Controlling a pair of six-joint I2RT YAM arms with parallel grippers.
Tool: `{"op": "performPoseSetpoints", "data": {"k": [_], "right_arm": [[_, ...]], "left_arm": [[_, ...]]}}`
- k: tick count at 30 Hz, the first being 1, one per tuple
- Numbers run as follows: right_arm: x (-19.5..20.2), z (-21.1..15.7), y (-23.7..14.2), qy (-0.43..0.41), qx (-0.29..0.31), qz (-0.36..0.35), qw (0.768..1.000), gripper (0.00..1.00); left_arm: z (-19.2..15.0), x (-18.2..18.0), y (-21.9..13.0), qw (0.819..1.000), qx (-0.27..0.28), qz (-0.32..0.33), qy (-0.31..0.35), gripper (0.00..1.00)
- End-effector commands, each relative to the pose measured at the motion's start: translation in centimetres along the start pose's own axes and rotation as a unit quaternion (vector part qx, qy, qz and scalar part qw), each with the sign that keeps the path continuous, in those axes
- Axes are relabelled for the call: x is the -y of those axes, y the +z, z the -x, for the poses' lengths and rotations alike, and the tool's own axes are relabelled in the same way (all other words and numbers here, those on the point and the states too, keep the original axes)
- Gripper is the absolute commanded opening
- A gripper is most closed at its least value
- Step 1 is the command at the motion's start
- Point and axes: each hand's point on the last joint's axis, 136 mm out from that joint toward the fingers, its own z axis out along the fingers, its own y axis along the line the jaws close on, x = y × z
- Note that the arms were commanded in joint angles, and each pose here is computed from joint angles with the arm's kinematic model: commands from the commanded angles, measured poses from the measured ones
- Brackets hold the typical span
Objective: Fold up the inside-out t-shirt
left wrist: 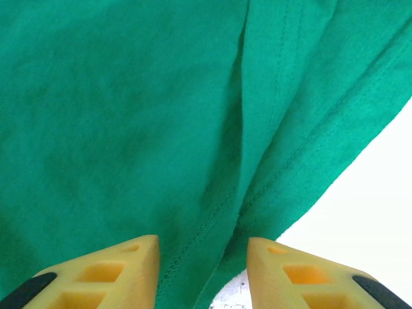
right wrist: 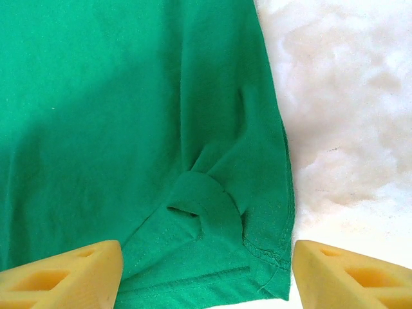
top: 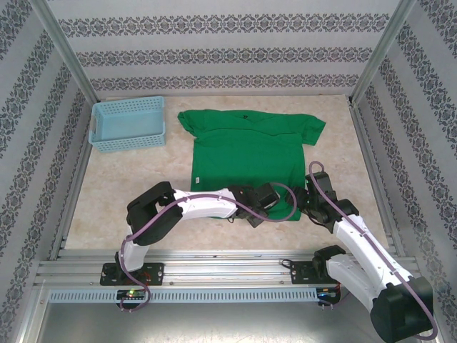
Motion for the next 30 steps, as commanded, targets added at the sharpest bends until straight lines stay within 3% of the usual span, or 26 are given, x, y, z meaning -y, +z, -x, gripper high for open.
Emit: {"op": "performPoseSetpoints", "data": {"k": [1,12,25,30], "right_arm": [[0.6,-0.4,0.1,0.003,-0.002,-0.013,1.0,0.71],[0.6,-0.4,0.0,0.002,-0.002,-0.013,1.0,0.71],[0.6,-0.2,-0.5,0.002,0.005,-0.012,1.0,0.71],[0.6,-0.2,-0.7,0.002,0.006,-0.01,1.0,0.71]], "left_arm": [[0.2,-0.3,0.4,1.0,-0.004,0.003,-0.005,0.41],[0.2,-1.5,0.8,0.999,-0.005,0.034,-0.002,0.24],[-0.3,-1.3,1.1,1.0,-0.012,0.026,0.001,0.27],[0.1,-1.8,0.9,0.999,-0.006,0.032,-0.004,0.16]]}}
